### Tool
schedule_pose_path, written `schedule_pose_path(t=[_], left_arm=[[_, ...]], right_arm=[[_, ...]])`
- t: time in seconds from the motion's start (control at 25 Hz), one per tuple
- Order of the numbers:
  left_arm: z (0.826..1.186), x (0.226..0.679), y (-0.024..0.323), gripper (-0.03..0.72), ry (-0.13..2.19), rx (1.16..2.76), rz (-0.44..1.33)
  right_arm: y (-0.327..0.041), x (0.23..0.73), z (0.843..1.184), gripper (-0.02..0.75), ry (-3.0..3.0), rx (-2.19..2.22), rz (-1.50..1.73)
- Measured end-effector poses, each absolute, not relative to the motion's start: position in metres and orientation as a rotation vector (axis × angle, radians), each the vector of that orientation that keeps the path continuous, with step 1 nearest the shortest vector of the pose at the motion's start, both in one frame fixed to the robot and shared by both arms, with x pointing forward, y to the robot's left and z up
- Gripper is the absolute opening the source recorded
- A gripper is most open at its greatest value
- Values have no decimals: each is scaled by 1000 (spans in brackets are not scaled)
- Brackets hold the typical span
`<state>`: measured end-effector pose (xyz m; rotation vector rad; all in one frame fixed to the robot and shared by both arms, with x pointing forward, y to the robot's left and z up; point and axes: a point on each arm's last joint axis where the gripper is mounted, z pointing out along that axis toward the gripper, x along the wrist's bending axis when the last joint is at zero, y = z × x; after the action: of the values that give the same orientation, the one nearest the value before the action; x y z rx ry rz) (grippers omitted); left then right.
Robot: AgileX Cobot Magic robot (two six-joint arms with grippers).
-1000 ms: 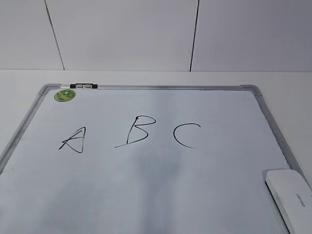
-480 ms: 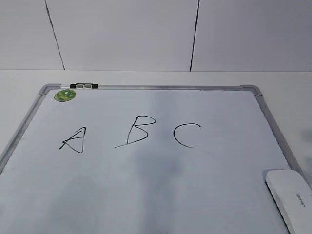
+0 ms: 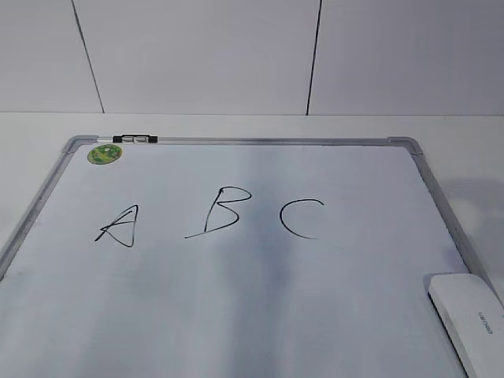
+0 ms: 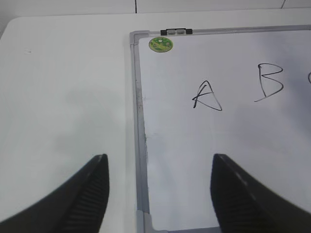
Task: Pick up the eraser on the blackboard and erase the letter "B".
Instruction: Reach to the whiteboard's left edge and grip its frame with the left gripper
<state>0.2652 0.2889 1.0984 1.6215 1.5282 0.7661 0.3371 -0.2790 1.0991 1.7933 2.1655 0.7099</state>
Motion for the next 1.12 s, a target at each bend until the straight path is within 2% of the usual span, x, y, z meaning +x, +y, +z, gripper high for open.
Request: schedule_pose_path(t=[0.36,0.68,1.12], left_arm=[[1095,304,289,490,1618,1676,665],[1087,329,287,509,1690,1714,549],[1084,342,288,509,1684,1737,552]], right_arm=[[-275,374,1078,641,2362,1836,601],[-276,386,1075,644,2359,1775,618],[-275,408,1054,637,2431,1869,527]])
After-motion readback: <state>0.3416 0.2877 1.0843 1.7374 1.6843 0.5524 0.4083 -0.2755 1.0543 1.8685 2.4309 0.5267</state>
